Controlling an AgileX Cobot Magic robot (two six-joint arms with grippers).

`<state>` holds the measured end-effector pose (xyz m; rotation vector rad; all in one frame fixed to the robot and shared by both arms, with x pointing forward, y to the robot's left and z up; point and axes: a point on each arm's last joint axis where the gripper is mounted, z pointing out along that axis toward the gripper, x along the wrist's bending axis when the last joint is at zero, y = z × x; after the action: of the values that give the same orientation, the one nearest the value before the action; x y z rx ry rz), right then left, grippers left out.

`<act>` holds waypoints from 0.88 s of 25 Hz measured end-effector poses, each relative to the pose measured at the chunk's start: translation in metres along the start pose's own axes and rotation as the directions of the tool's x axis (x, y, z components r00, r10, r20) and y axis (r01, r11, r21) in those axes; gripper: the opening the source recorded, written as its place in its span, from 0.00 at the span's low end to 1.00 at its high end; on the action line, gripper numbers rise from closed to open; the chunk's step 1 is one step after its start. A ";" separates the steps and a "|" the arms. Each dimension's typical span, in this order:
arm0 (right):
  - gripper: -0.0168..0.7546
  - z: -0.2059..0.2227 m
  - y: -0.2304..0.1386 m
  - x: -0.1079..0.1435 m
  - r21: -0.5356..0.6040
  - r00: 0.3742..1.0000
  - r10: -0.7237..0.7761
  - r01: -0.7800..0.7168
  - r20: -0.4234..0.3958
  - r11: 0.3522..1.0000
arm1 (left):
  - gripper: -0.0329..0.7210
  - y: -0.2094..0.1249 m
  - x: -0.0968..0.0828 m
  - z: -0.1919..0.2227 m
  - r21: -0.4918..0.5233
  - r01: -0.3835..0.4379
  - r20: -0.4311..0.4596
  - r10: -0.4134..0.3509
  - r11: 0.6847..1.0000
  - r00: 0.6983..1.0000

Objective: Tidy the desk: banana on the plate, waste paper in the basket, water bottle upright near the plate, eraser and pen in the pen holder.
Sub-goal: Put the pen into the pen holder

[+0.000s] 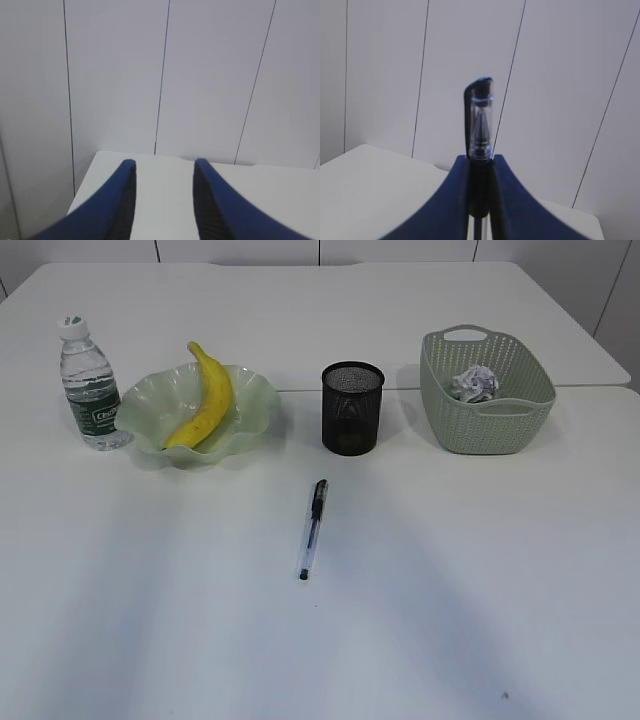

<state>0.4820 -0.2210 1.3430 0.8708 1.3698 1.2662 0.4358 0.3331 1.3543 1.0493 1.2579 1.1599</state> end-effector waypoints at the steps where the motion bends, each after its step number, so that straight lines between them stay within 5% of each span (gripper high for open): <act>1: 0.10 -0.001 -0.005 0.001 -0.001 1.000 -0.003 0.003 -0.005 1.000 | 0.39 0.000 0.000 0.000 0.000 0.002 0.001 -0.002 1.000 1.000; 22: 0.10 0.062 -0.135 0.048 0.066 0.991 -0.018 0.027 -0.134 0.997 | 0.39 -0.004 -0.002 0.000 0.039 0.010 0.019 -0.011 0.999 1.000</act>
<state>0.5494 -0.1850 1.2071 0.8262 1.5317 1.2860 0.4360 0.3309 1.3510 1.0789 1.2745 1.1189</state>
